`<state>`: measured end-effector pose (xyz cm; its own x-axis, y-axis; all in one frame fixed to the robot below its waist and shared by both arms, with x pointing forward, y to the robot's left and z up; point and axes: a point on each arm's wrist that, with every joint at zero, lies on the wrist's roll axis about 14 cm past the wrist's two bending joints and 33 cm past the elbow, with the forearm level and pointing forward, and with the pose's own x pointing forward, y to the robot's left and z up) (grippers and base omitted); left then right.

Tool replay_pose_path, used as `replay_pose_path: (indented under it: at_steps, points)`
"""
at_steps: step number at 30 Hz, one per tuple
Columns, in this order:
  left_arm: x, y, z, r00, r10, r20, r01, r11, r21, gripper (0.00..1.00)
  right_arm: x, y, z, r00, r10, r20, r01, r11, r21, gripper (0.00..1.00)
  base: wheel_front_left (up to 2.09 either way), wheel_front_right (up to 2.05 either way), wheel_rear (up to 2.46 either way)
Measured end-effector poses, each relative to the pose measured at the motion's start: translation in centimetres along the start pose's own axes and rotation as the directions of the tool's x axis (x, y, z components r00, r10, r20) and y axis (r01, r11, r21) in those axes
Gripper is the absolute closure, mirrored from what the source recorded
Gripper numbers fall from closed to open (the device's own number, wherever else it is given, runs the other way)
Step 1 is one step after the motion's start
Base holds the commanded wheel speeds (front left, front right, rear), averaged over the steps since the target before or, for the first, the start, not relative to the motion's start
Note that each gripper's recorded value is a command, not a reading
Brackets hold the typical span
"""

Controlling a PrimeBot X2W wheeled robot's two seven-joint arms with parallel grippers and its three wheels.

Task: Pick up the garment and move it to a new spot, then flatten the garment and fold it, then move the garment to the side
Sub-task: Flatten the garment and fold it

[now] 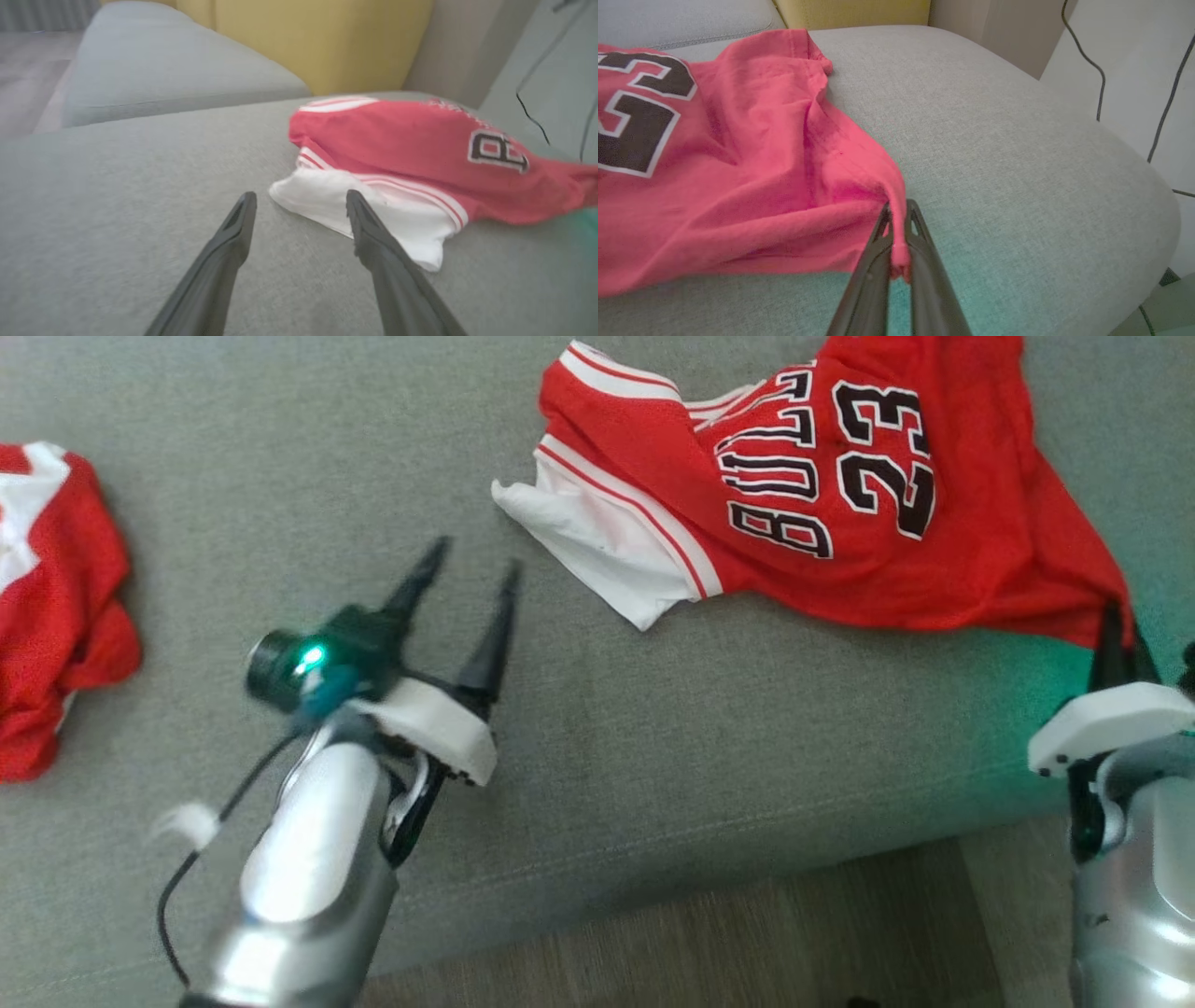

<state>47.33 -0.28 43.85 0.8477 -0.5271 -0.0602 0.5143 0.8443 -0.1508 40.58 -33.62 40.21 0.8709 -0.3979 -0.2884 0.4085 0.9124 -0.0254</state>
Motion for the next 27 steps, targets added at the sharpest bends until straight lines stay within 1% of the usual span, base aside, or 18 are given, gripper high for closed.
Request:
replay_pose_path:
  at_steps: [3, 6, 8, 12, 18, 21, 23, 27]
  points:
    - [1.0, -1.5, -1.8, 0.992, -0.106, -0.07, 0.112, 0.989, 0.099, 0.0, 0.2, 0.4, -0.3, 1.0, 0.012, -0.009, -0.012, 1.0, 0.01, 1.0, 0.0, 0.0, 0.0]
    - [2.1, -1.0, -2.6, 0.984, -0.137, -0.112, 0.156, 0.97, 0.187, 0.0, 0.6, 0.9, -0.3, 1.0, 0.023, -0.007, -0.023, 1.0, 0.016, 1.0, 0.0, 0.0, 0.0]
    - [2.9, -0.4, -2.9, 0.98, -0.149, -0.134, 0.179, 0.952, 0.248, 0.0, 0.9, 1.3, -0.2, 0.999, 0.032, -0.004, -0.032, 0.999, 0.018, 1.0, 0.0, 0.0, 0.0]
    - [3.8, 0.2, -3.8, 0.965, -0.178, -0.192, 0.238, 0.902, 0.361, 0.0, 0.9, 1.5, -0.4, 0.999, 0.038, -0.007, -0.038, 0.999, 0.025, 1.0, 0.0, 0.0, 0.0]
    - [4.6, -0.1, -4.9, 0.941, -0.223, -0.254, 0.32, 0.832, 0.453, 0.0, 0.8, 1.3, -1.1, 0.999, 0.034, -0.021, -0.033, 0.999, 0.033, 1.0, 0.0, 0.0, 0.0]
    - [5.3, 0.2, -4.6, 0.942, -0.219, -0.253, 0.319, 0.815, 0.483, 0.0, 0.8, 1.3, -1.4, 0.999, 0.034, -0.026, -0.033, 0.999, 0.035, 1.0, 0.0, 0.0, 0.0]
    - [5.9, 0.6, -4.1, 0.951, -0.203, -0.235, 0.298, 0.811, 0.504, 0.0, 0.8, 1.3, -1.6, 0.999, 0.036, -0.032, -0.035, 0.999, 0.033, 1.0, 0.0, 0.0, 0.0]
    - [6.4, 0.5, -3.8, 0.949, -0.214, -0.231, 0.307, 0.799, 0.518, 0.0, 1.0, 1.5, -1.6, 0.999, 0.039, -0.028, -0.038, 0.998, 0.04, 1.0, 0.0, 0.0, 0.0]
